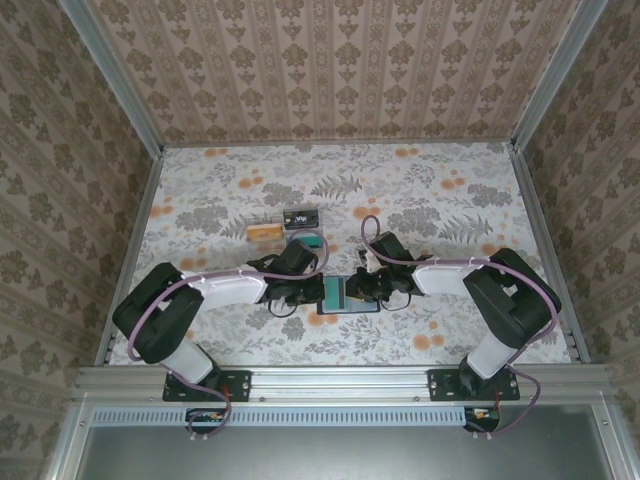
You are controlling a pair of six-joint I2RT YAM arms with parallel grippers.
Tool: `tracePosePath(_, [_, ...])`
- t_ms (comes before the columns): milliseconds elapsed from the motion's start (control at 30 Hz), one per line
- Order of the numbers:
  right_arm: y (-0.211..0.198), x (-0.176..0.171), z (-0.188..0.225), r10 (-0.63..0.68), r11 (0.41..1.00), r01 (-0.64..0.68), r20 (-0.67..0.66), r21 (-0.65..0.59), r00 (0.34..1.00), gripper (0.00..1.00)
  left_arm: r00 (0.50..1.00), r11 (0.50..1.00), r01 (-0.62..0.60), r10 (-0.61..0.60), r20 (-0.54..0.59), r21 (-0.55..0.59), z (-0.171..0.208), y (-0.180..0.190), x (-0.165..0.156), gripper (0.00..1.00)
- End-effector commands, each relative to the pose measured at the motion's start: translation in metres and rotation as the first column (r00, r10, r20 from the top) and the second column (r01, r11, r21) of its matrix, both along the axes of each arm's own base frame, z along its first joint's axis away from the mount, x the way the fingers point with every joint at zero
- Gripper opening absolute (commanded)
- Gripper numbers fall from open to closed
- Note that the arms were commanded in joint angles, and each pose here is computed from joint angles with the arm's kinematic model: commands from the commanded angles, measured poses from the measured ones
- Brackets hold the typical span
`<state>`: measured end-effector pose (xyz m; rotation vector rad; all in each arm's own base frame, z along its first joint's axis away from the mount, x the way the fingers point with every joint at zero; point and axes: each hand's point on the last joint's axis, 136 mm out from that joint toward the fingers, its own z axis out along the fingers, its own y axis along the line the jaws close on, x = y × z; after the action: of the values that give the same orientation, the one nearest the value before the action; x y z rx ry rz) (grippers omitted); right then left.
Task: Take the credit cards out of the card holder
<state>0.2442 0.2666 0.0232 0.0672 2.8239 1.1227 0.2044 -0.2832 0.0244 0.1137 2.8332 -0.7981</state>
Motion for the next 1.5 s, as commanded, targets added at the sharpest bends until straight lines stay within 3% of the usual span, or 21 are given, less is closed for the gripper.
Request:
tracePosePath(0, [0.006, 0.001, 0.001, 0.006, 1.000, -0.006, -0.012, 0.010, 1.000, 0.21, 1.000, 1.000, 0.007, -0.007, -0.023, 0.007, -0.005, -0.001, -0.006, 0.00])
tracePosePath(133, [0.008, 0.000, -0.001, 0.013, 1.000, -0.013, -0.023, 0.014, 1.000, 0.21, 1.000, 1.000, 0.010, -0.009, -0.025, 0.010, -0.006, -0.002, -0.006, 0.00])
tracePosePath(333, [0.007, -0.001, 0.000, 0.014, 1.000, -0.014, -0.021, 0.006, 1.000, 0.00, 1.000, 1.000, 0.003, -0.002, -0.026, 0.026, -0.006, 0.000, -0.005, 0.00])
tracePosePath(600, [-0.009, -0.002, 0.003, 0.005, 0.999, -0.005, -0.003, -0.037, 1.000, 0.00, 0.998, 0.990, -0.036, 0.043, -0.043, 0.139, -0.016, 0.022, -0.008, 0.00])
tracePosePath(933, [-0.024, -0.006, 0.008, 0.004, 0.999, -0.003, 0.006, -0.042, 1.000, 0.00, 0.998, 0.989, -0.035, 0.043, -0.054, 0.142, -0.019, 0.024, -0.009, 0.00])
tracePosePath(1100, [-0.015, -0.001, 0.007, -0.001, 1.000, 0.001, 0.009, 0.005, 1.000, 0.22, 0.998, 0.991, -0.016, 0.024, -0.061, 0.130, -0.019, 0.018, -0.010, 0.00])
tracePosePath(1467, [-0.007, 0.008, -0.002, -0.007, 1.000, 0.007, -0.010, 0.008, 1.000, 0.25, 0.997, 0.993, 0.005, 0.004, -0.075, 0.117, -0.021, 0.012, -0.013, 0.00])
